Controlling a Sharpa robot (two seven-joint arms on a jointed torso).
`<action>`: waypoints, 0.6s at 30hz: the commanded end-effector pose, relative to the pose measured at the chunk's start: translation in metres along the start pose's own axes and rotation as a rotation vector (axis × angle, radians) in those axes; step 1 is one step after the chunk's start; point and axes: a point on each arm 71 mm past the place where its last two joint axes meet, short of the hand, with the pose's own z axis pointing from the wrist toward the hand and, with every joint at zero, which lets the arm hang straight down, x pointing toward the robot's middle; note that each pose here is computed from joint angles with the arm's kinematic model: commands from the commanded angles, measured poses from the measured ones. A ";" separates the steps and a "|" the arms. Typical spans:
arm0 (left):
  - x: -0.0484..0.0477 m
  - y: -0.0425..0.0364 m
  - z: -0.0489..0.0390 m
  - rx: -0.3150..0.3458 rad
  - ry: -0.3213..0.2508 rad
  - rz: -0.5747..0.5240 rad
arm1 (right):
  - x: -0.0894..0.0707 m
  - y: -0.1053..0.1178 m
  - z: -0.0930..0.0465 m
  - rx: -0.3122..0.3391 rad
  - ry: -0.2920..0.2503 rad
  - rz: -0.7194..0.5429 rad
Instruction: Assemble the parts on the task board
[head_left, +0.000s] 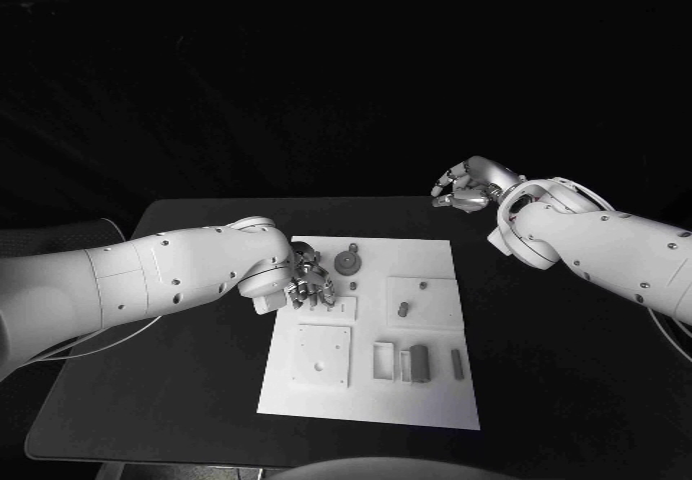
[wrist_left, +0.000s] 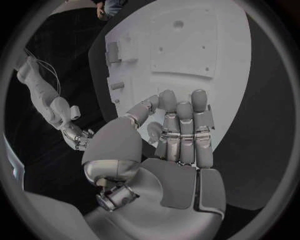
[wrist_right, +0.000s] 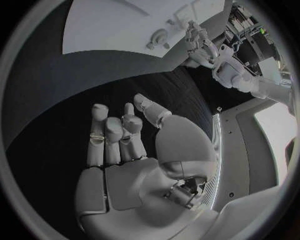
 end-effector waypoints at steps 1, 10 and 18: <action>0.0011 -0.0004 -0.0002 0.002 0.008 0.033 | 0.000 0.001 0.000 -0.001 0.007 0.002; 0.0018 -0.0007 0.0013 0.004 -0.011 0.072 | 0.001 0.002 0.001 -0.004 0.010 0.003; 0.0028 0.0005 0.0034 0.003 -0.017 0.083 | 0.001 0.002 0.001 -0.003 0.012 0.003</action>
